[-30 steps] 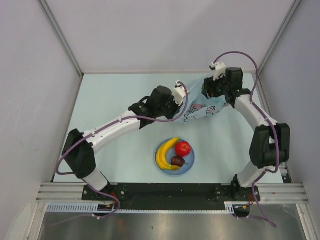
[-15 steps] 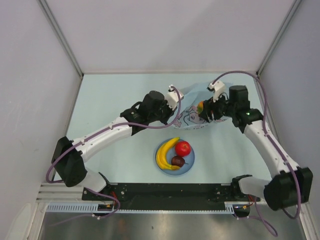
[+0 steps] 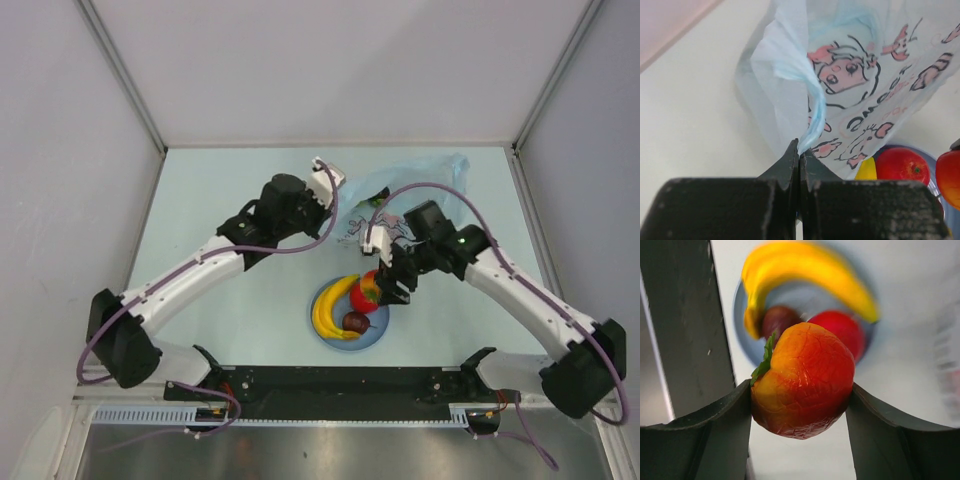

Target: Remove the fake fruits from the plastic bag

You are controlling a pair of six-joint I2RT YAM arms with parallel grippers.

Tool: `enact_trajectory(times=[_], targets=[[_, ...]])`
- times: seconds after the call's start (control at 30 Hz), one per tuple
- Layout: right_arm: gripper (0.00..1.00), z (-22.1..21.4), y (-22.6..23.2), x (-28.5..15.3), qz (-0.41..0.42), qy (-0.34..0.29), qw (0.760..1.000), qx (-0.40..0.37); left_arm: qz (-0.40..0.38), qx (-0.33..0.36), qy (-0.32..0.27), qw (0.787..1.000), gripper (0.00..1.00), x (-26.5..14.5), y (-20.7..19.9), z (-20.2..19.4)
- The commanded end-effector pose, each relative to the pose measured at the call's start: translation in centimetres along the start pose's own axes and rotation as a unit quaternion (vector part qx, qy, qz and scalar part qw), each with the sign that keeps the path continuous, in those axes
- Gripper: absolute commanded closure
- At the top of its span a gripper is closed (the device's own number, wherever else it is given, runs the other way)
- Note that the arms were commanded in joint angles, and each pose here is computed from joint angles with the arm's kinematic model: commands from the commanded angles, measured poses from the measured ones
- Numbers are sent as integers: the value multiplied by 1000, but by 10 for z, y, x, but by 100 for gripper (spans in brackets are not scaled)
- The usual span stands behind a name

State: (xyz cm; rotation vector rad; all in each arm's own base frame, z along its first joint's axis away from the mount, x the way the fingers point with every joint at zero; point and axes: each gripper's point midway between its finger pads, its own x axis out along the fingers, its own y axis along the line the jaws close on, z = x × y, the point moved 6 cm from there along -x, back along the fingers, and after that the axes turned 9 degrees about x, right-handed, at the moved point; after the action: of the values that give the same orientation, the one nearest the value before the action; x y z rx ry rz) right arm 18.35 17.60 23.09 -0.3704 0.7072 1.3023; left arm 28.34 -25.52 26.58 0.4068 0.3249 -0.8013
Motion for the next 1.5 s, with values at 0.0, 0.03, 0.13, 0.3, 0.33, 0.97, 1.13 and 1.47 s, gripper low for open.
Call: enact_trajectory(times=[0.0,0.03,0.13,0.3,0.33,0.97,1.13,1.47], targets=[[82,-43,14,21,61,93,993,25,30,-4,-46,998,100,-34,22,9],[82,-52,16,24,67,103,992,32,29,-10,-45,999,100,-36,24,7],[82,-61,22,29,83,122,989,18,25,-27,-50,998,100,-44,30,2],[81,-73,31,39,95,148,985,6,18,-47,-60,997,100,-52,37,-2],[81,-75,31,43,98,153,983,2,18,-50,-61,997,100,-53,37,-2],[62,-72,5,87,18,179,983,-45,-6,-64,-70,995,100,-58,32,-8],[45,-72,7,88,17,185,982,-48,-14,-69,-71,995,100,-57,30,-8],[0,-54,12,42,-43,179,981,-57,-21,-70,-72,995,100,-54,29,-8]])
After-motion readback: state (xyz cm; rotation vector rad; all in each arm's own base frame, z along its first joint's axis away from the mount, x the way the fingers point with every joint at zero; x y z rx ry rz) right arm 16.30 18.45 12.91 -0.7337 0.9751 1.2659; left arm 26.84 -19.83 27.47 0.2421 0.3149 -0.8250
